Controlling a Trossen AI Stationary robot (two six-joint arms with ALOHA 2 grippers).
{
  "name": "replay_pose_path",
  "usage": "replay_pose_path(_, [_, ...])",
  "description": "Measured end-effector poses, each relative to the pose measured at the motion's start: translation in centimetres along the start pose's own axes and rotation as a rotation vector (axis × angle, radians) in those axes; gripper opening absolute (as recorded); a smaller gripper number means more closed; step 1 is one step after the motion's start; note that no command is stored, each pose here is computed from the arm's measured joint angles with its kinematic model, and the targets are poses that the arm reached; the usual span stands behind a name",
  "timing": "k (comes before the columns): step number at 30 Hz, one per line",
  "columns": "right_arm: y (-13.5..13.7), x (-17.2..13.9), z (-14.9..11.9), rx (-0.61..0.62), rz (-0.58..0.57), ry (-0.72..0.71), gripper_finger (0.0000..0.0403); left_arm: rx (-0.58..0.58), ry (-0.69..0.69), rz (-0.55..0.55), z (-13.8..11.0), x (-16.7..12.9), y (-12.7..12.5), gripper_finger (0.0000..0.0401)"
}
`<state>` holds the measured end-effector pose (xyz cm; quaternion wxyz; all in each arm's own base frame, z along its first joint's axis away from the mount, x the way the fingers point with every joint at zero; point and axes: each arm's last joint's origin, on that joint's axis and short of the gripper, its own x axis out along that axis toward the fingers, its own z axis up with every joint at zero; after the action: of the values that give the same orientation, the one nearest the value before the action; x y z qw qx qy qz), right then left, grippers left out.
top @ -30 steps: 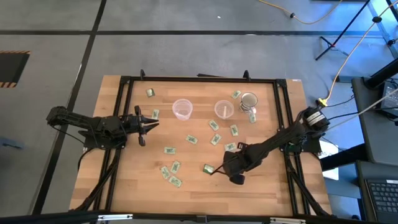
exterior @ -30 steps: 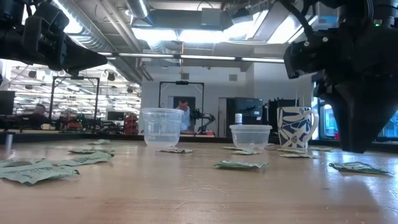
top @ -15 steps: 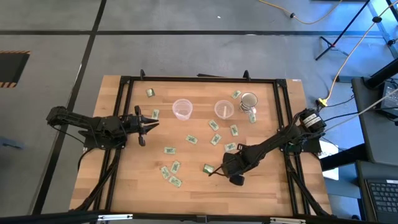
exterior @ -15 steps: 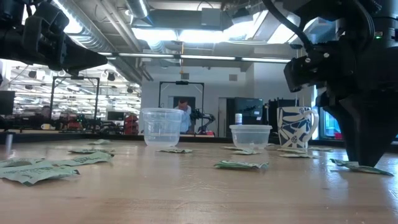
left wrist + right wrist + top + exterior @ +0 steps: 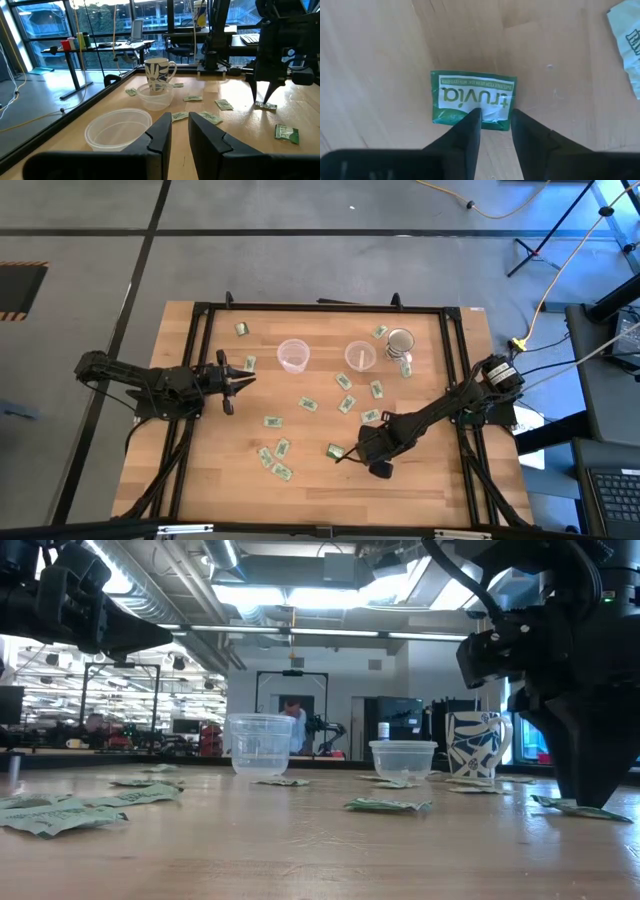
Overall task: Pick and place Stevia / Truvia into bins
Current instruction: Put the green truvia packet into the small transparent container
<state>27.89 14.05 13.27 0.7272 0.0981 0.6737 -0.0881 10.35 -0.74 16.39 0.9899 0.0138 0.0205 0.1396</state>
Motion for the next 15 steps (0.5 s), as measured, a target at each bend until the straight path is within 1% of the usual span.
replay_pose_path(3, [0.02, 0.0, 0.0, 0.0, 0.004, 0.003, 0.0092, 0.0, 0.0, 0.0, -0.01, 0.0, 0.0, 0.0059])
replay_pose_path(11, [-0.01, 0.05, -0.01, -0.004, 0.007, 0.008, 0.0024, 0.0, 0.0, 0.0, 0.0, 0.0, 0.0, 0.0059])
replay_pose_path(15, [-0.02, 0.06, -0.01, -0.005, 0.006, 0.008, 0.0004, 0.0, 0.0, 0.0, 0.0, 0.0, 0.0, 0.0059])
